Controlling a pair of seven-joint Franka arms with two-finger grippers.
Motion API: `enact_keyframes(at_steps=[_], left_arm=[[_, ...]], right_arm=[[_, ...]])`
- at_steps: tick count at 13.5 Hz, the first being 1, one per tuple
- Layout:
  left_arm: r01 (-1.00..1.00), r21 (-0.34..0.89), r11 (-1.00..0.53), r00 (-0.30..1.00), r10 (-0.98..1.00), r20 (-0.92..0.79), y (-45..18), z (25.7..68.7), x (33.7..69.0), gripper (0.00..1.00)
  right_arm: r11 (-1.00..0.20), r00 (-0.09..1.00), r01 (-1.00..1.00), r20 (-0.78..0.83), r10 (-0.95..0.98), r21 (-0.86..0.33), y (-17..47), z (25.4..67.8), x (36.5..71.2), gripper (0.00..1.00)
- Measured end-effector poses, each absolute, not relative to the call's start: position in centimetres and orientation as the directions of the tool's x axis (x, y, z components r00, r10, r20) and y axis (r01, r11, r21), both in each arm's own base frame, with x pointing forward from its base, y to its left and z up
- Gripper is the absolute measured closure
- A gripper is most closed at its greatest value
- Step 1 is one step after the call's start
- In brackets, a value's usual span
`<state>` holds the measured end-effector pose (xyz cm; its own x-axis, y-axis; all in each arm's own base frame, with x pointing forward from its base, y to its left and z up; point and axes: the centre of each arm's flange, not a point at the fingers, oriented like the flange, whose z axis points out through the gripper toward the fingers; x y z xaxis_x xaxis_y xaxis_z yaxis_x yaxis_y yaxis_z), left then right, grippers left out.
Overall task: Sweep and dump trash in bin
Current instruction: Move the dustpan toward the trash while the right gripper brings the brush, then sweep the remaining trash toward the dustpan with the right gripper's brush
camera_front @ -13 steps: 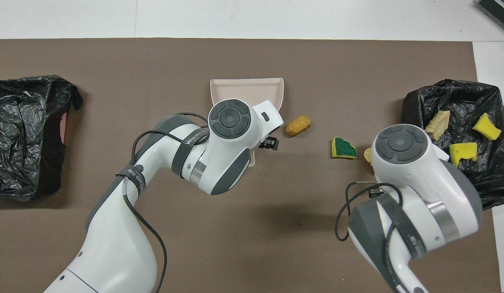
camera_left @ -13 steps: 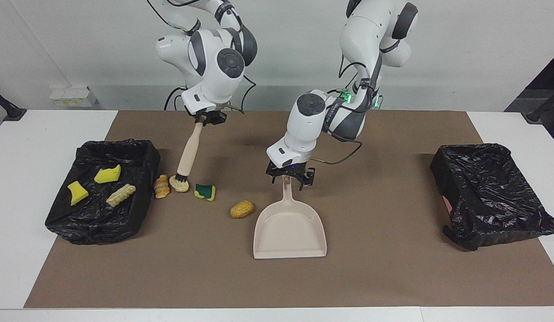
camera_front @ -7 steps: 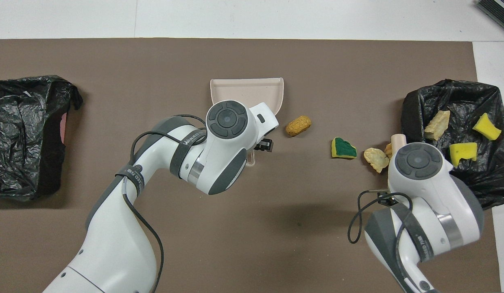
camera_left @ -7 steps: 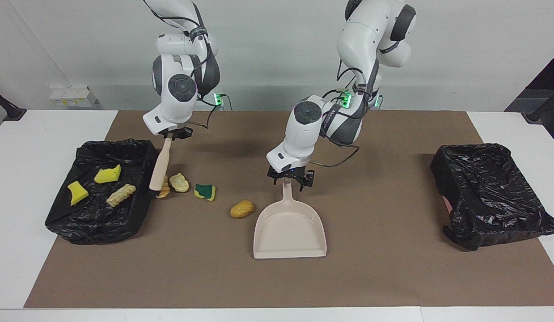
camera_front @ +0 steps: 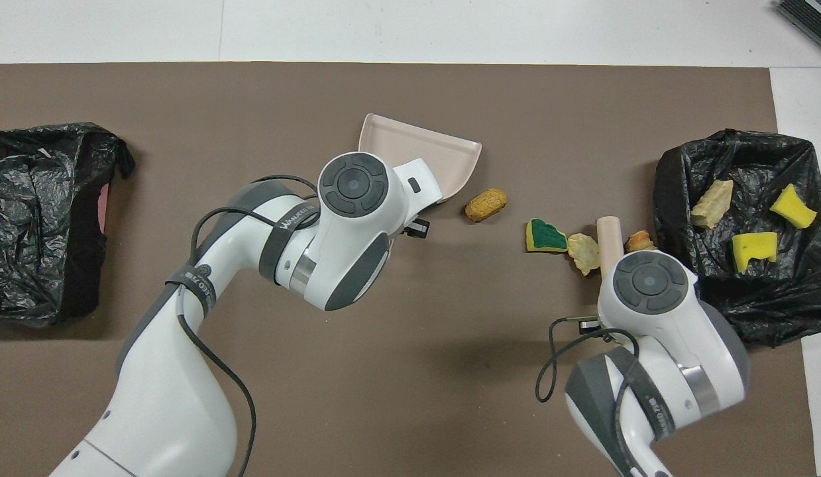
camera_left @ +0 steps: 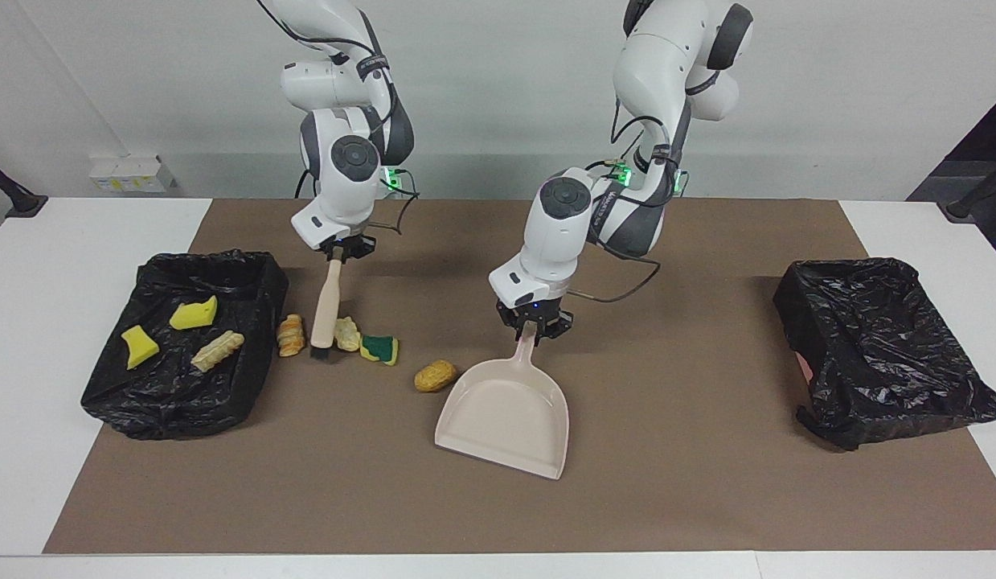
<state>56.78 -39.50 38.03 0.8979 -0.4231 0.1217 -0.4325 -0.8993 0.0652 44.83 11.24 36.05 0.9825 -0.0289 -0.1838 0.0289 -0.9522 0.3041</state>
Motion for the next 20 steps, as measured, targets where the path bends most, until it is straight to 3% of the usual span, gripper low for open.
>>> enact_keyframes(at_steps=[5,8,10,15,20], left_arm=[[-0.758,-0.006,-0.653,0.648,-0.753,0.11,-30.2,42.9,60.3,0.67],[-0.905,-0.006,-0.426,0.425,-0.903,0.061,-26.3,42.7,60.6,0.67],[-0.944,0.013,-0.33,0.331,-0.943,0.035,-25.7,41.2,59.3,0.67],[-0.957,-0.045,-0.286,0.282,-0.956,0.078,-25.4,38.9,55.9,0.67],[-0.962,-0.032,-0.272,0.269,-0.961,0.068,-25.8,37.7,54.7,0.67]], right_arm=[[-0.946,0.974,0.061,-0.227,-0.013,0.318,14.9,40.4,47.1,0.73],[-0.893,0.96,0.04,-0.266,-0.091,0.448,9.5,40.7,48.1,0.73],[-0.886,0.943,0.005,-0.296,-0.15,0.465,6.5,39.8,47.8,0.73],[-0.845,0.907,-0.093,-0.305,-0.29,0.527,4.9,36.3,44.4,0.73],[-0.89,0.946,-0.061,-0.258,-0.196,0.452,5.8,34.8,44.9,0.73]])
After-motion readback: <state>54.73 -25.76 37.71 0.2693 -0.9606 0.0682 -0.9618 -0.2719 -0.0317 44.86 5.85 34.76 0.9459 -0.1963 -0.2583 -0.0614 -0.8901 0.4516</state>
